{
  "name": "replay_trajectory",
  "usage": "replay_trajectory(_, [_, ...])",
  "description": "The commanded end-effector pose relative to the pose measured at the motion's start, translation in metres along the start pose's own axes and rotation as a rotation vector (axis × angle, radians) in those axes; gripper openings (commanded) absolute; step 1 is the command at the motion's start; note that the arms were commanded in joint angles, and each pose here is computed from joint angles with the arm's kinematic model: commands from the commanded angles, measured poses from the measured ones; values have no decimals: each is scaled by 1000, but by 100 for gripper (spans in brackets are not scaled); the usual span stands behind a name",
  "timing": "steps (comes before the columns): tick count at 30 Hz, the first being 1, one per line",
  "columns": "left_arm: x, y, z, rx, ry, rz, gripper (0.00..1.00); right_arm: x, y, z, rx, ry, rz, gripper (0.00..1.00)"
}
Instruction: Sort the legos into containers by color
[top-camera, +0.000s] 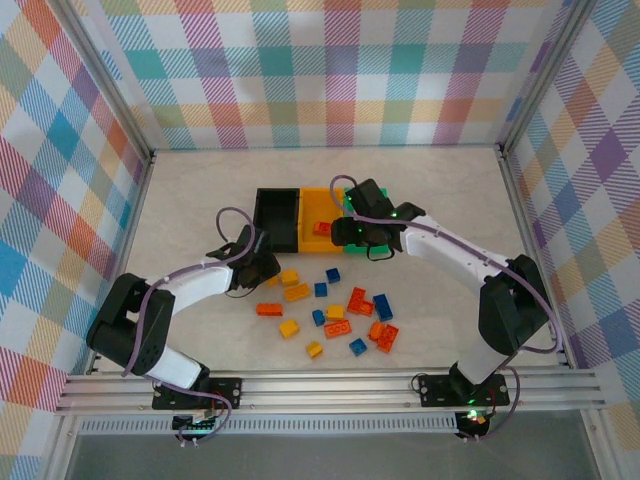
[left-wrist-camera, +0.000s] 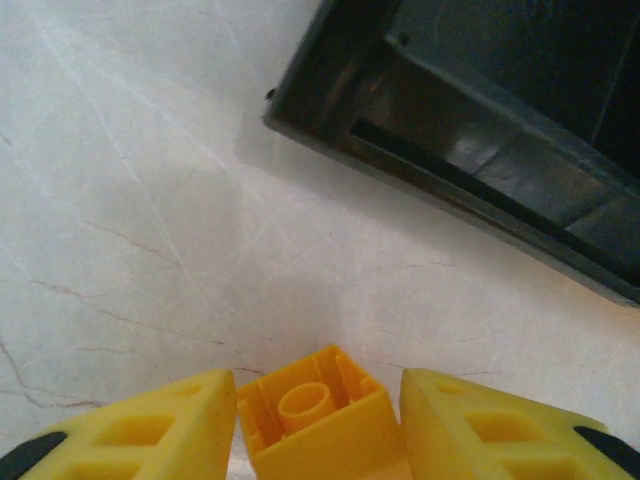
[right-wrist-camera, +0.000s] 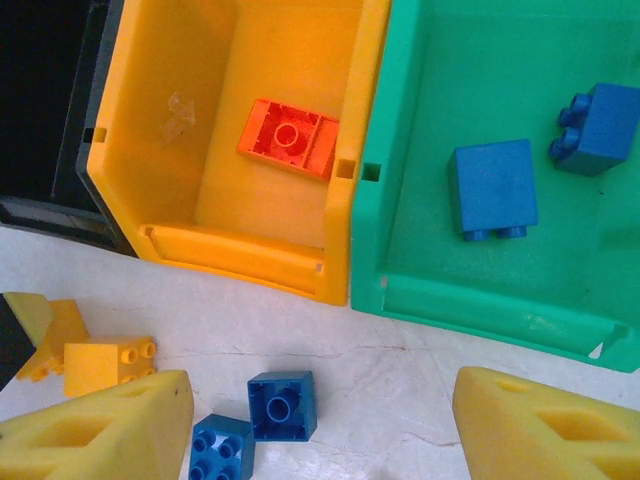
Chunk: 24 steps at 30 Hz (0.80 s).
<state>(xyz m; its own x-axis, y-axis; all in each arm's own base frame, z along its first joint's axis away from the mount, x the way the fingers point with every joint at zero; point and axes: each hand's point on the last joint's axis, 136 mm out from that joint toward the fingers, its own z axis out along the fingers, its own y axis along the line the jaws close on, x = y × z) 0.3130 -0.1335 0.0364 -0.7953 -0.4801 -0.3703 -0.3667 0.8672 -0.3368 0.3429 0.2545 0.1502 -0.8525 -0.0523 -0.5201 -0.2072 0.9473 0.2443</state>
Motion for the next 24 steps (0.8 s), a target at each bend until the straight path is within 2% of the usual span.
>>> replay_trajectory(1, [5,13,2,-25,4,-7,42,-5,-1,-5,-11,-29,28,70])
replay_trajectory(6, [14,17,-4,-19,31,7,41,-5,-4,-5,-3,-31,39,70])
replay_trajectory(10, [20,22,-10,-19,48,18,60,-4,-4,-4,-7,-30,42,70])
replay_trajectory(12, [22,24,-9,-24,53,23,61,-3,-6,-3,-2,-29,47,70])
replay_trajectory(18, [28,27,-4,-28,72,21,39,-2,-9,-2,3,-22,55,70])
replay_trajectory(24, [18,23,-31,-24,46,46,28,-3,-15,-6,0,-36,73,70])
